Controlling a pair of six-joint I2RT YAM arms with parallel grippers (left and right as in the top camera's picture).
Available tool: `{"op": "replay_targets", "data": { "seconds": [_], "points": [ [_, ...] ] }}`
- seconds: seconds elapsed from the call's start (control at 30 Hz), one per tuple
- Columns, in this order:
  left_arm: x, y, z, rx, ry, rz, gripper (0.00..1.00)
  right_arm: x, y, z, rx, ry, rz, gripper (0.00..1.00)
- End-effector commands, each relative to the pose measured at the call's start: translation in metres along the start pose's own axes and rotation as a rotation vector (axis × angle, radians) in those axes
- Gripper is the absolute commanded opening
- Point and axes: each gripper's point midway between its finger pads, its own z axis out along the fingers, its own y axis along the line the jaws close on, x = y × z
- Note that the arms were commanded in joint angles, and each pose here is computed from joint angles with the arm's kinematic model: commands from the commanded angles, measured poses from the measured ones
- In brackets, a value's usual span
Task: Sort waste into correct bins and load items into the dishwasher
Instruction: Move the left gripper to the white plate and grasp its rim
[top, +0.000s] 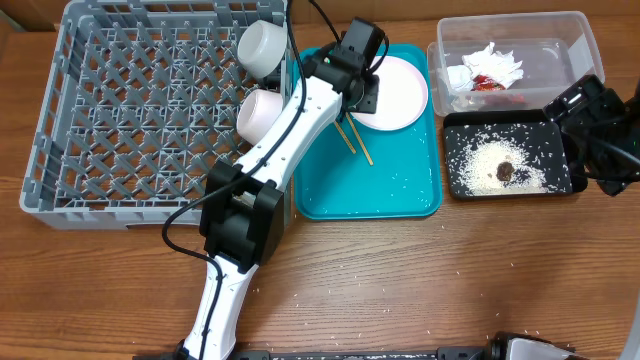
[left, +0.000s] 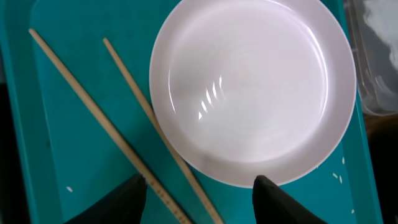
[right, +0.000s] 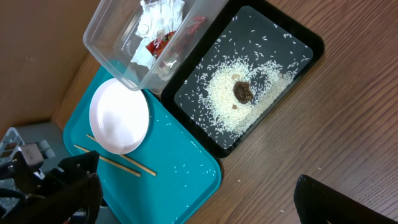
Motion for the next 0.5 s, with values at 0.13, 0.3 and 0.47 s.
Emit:
{"op": "replay_targets", "data": {
  "seconds": [0.13,0.3,0.47],
  "points": [
    [0.019,0.003,0.035,0.021,-0.003,-0.152,0.55,-0.004,0.0,-0.006,-0.007,-0.024,0.007,1.0],
    [0.024,0.001,0.048,0.033,-0.024,-0.174,0.54,-0.004,0.0,-0.006,-0.008,-0.024,0.007,1.0],
    [0.032,0.003,0.058,0.037,-0.028,-0.214,0.51,-0.004,0.0,-0.006,-0.007,-0.024,0.007,1.0]
  ]
}}
